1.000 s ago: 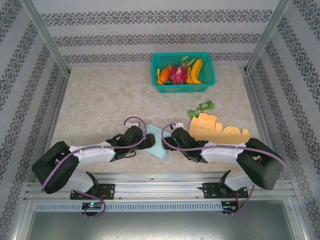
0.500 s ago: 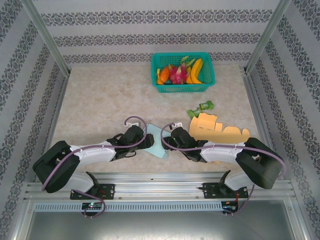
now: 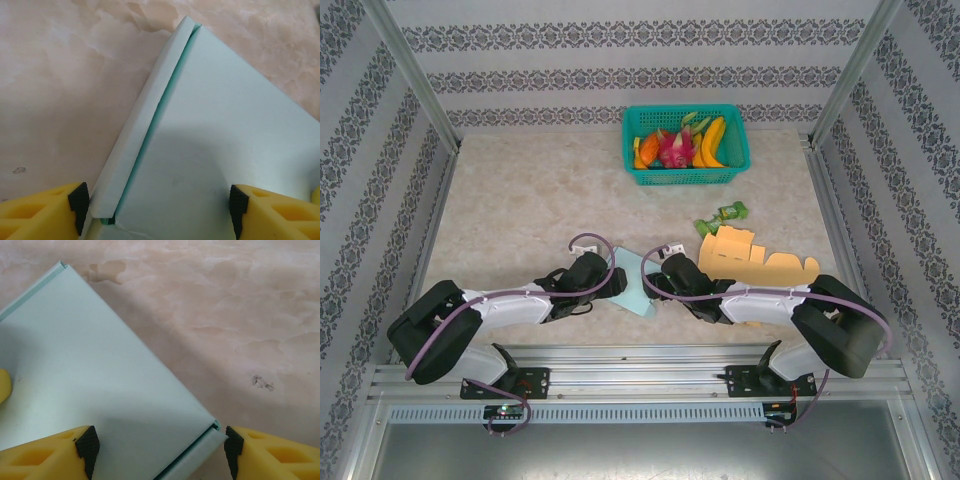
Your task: Fold the paper box
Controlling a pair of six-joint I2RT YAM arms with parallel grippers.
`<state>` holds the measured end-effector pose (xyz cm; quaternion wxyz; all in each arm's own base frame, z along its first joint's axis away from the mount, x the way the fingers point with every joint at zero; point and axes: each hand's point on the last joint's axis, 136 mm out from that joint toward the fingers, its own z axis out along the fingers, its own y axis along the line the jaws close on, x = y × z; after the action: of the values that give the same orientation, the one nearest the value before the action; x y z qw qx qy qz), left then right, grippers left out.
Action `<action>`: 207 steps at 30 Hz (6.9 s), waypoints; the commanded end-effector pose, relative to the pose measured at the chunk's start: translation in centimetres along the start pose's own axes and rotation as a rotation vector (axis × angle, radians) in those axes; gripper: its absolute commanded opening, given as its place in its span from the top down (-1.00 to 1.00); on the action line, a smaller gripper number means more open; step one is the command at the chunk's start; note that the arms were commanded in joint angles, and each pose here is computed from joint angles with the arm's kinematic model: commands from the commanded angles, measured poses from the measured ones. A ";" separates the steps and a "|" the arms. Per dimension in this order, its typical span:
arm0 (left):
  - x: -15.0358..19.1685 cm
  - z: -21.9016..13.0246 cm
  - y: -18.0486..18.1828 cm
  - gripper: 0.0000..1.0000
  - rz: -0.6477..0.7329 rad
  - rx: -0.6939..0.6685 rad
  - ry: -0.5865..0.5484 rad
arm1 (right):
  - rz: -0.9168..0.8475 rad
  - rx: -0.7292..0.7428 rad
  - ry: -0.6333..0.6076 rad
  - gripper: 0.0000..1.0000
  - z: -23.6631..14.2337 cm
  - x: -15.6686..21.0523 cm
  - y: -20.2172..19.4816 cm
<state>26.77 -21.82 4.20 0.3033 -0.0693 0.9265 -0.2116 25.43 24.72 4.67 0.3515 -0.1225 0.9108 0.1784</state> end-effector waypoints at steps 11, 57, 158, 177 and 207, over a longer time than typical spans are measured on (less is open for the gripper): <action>1.6 1.0 2.7 -0.47 0.116 -0.108 0.028 | -0.074 0.049 0.140 -0.39 -0.2 3.4 -1.5; 1.4 0.8 1.7 -0.74 -0.012 -0.059 0.020 | -0.184 0.040 0.156 -0.38 2.2 1.6 -1.8; 4.6 1.5 7.5 -0.46 0.125 -0.205 0.038 | 0.255 -0.212 -0.001 0.12 -2.7 2.8 7.5; 4.7 1.5 7.6 -0.45 0.128 -0.207 0.039 | 0.147 -0.114 -0.005 0.25 -1.8 3.6 5.7; 4.9 1.6 7.7 -0.44 0.133 -0.207 0.047 | -0.010 -0.151 -0.012 0.29 -1.5 3.5 6.9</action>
<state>28.46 -21.09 3.83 0.3856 -0.0687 0.8953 -0.2122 19.77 28.11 3.54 0.3398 -0.1294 0.9058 0.2174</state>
